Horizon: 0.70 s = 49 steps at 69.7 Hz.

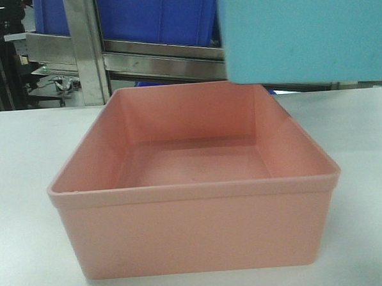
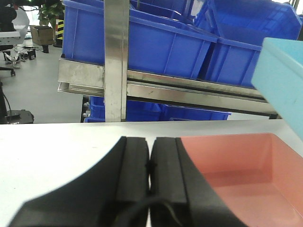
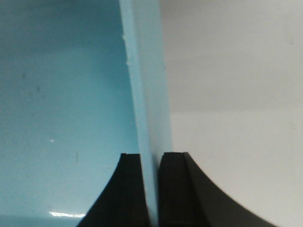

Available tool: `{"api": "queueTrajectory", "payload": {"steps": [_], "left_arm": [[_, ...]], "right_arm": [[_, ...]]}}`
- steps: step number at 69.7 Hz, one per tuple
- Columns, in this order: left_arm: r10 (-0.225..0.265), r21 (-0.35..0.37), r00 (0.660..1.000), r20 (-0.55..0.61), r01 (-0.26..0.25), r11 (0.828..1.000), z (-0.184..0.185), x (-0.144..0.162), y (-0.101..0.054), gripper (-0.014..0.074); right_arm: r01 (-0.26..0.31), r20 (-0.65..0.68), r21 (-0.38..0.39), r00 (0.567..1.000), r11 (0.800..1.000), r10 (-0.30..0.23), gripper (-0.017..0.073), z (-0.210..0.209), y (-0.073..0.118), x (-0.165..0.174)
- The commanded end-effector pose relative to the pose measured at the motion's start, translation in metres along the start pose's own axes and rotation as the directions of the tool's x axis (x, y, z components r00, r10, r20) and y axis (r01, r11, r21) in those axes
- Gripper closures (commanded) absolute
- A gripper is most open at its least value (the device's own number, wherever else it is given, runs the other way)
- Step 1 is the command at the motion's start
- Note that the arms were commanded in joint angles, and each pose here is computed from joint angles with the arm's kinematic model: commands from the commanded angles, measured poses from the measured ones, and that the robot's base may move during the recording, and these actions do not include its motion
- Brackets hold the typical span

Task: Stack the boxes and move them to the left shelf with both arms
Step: 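Lift the blue bin with the right gripper and lower it into the pink bin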

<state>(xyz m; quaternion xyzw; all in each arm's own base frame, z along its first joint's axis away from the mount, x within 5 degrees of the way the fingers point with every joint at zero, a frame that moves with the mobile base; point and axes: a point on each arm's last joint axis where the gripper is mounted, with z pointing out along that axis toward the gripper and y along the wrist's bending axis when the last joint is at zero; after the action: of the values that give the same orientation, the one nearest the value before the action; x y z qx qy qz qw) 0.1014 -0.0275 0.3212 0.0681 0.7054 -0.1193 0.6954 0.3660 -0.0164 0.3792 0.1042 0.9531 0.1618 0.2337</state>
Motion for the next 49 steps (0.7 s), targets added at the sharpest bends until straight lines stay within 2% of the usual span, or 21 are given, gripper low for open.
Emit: {"api": "queueTrajectory", "payload": {"steps": [1,11,27,39,49], "left_arm": [[0.001,-0.009,0.994,0.110,0.001,1.000,-0.001,-0.017,0.000,0.0605],[0.001,-0.009,0.994,0.110,0.001,1.000,-0.001,-0.017,0.000,0.0605],[0.001,-0.009,0.994,0.110,0.001,1.000,-0.001,-0.017,0.000,0.0605],[0.001,-0.009,0.994,0.110,0.001,1.000,-0.001,-0.017,0.000,0.0605],[0.001,-0.009,0.994,0.110,0.001,1.000,-0.001,-0.017,0.000,0.0605]], "right_arm": [[0.007,-0.006,-0.107,1.000,0.994,-0.008,0.0505,-0.033,0.033,0.014],[0.032,-0.048,-0.130,0.998,0.991,-0.039,0.0505,-0.025,0.065,0.026],[0.040,-0.078,-0.031,0.996,0.999,-0.043,0.0505,-0.010,0.105,0.049],[0.070,-0.101,-0.059,0.992,0.996,-0.076,0.0505,-0.006,0.128,0.063],[0.052,-0.109,-0.071,0.992,0.996,-0.059,0.0505,0.002,0.137,0.071]]}}
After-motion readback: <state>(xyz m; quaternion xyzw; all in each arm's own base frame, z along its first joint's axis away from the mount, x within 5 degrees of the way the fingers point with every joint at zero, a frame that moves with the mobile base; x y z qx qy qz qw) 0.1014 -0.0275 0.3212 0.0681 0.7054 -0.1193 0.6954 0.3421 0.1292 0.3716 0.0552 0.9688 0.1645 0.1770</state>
